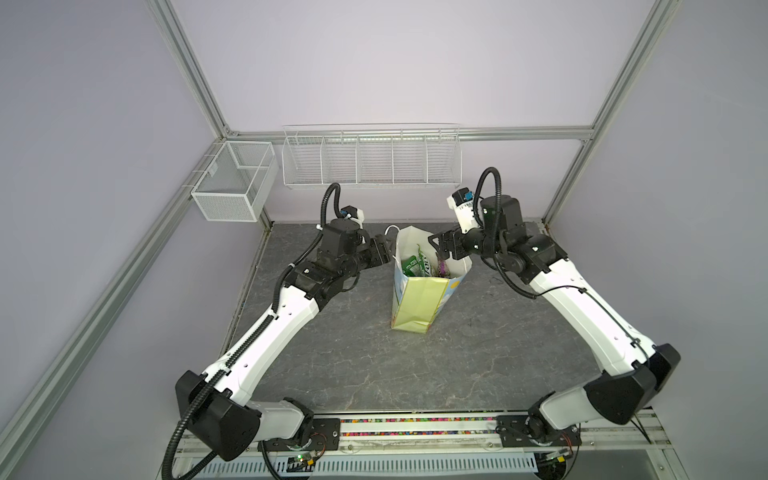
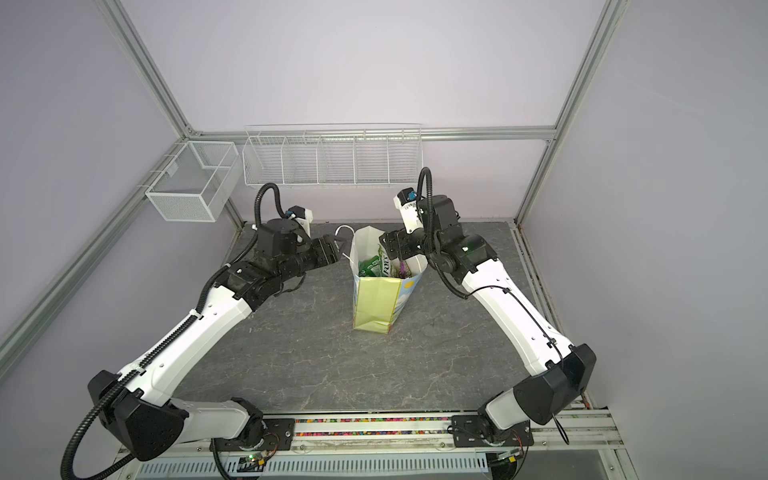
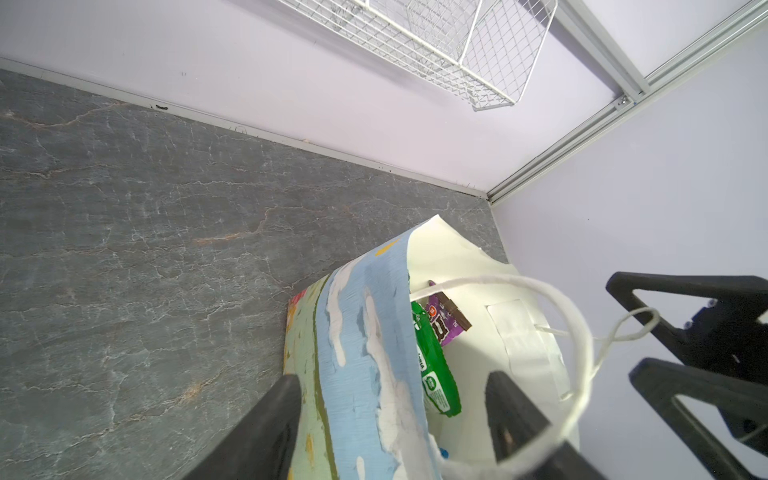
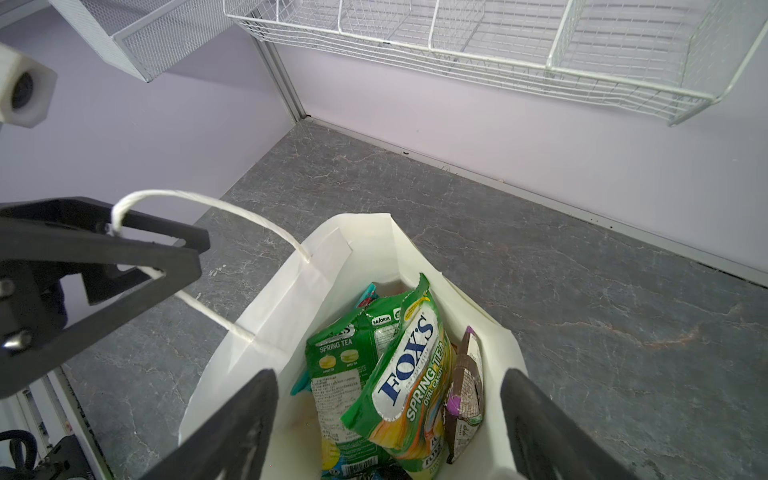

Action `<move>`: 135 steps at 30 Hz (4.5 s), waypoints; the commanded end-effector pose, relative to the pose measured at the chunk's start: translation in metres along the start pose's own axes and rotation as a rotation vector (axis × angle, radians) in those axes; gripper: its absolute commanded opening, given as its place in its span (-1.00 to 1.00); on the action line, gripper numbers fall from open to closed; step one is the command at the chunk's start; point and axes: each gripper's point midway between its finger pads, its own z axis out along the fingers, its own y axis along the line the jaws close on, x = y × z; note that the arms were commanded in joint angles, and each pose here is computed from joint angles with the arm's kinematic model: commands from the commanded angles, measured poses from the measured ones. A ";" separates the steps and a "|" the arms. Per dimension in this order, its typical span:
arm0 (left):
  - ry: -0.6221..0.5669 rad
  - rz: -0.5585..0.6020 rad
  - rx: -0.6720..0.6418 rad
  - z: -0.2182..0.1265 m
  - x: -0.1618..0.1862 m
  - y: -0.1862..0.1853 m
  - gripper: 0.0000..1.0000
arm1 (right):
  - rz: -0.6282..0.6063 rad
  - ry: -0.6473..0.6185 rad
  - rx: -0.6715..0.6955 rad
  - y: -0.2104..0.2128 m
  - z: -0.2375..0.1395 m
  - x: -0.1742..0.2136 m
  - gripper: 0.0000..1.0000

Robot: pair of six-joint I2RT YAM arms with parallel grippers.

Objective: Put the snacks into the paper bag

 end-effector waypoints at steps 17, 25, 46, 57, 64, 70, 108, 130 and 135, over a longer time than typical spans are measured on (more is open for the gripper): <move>-0.012 0.013 0.173 -0.023 -0.013 -0.039 0.87 | -0.002 -0.076 0.087 -0.013 -0.030 -0.009 0.77; -0.076 0.069 0.161 -0.053 -0.027 -0.042 1.00 | 0.000 -0.119 0.115 -0.016 -0.049 -0.015 0.77; -0.460 0.238 -0.296 -0.168 -0.053 0.051 1.00 | -0.024 -0.289 0.471 -0.077 -0.139 0.039 0.77; -0.468 0.298 -0.587 -0.171 -0.009 0.128 1.00 | -0.006 -0.228 0.701 -0.122 -0.142 0.138 0.77; -0.511 0.327 -0.667 -0.164 0.020 0.163 1.00 | -0.005 -0.193 0.761 -0.138 -0.131 0.184 0.78; -0.502 0.354 -0.770 -0.158 0.036 0.188 1.00 | 0.017 -0.164 0.795 -0.150 -0.121 0.213 0.77; -0.407 0.301 -1.050 -0.119 0.098 0.286 0.99 | 0.104 -0.072 0.934 -0.194 -0.097 0.287 0.77; -0.559 0.236 -1.113 -0.126 0.077 0.301 0.99 | 0.150 -0.257 1.034 -0.232 -0.098 0.263 0.77; -0.597 0.211 -1.117 -0.127 0.072 0.307 0.99 | 0.152 -0.314 1.053 -0.241 -0.100 0.259 0.77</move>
